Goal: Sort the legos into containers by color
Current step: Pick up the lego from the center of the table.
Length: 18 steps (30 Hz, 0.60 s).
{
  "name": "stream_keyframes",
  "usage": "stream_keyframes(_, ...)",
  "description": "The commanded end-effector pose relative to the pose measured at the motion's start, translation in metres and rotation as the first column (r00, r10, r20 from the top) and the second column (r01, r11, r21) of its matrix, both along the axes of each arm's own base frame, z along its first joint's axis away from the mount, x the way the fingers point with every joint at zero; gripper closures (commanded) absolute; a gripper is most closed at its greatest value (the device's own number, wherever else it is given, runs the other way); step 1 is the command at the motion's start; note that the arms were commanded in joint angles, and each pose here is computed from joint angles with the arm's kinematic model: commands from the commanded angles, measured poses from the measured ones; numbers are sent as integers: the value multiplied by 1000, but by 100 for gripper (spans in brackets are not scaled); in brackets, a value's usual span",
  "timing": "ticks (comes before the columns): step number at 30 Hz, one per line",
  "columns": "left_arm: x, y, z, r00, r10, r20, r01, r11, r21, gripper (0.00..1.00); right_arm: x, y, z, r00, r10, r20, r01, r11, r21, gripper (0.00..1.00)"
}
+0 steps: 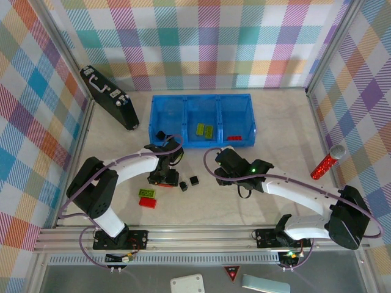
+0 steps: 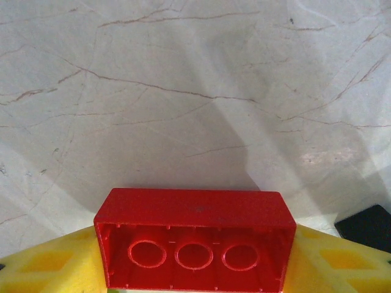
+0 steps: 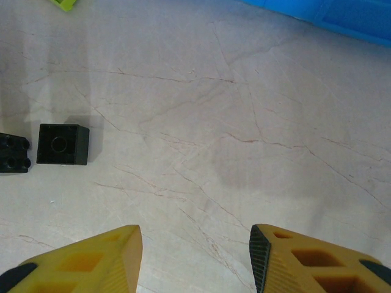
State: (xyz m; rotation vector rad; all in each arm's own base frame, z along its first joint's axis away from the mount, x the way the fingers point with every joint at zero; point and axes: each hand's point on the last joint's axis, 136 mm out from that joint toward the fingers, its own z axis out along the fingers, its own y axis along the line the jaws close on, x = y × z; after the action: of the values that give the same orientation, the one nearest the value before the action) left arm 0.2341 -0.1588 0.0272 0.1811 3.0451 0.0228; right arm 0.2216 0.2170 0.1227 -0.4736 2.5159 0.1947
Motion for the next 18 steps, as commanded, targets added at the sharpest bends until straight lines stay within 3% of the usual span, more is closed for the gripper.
stream_keyframes(1, 1, -6, 11, 998, -50, 31, 51, 998, -27, 40, -1, -9, 9, 999, -36, 9, 36, 999, -8, 48)
stream_keyframes(10, 11, -21, 71, 955, -220, 200, 245, 963, -111, 43, -6, -10, 11, 992, -35, -119, 45, 996, 81, 48)
stream_keyframes(15, 8, -38, 107, 898, -353, 262, 402, 900, -169, 43, -10, 0, 18, 976, -21, -215, 65, 978, 200, 48)
stream_keyframes(18, 3, -51, 131, 839, -435, 327, 511, 837, -198, 42, -12, 4, 26, 965, -19, -260, 92, 959, 269, 48)
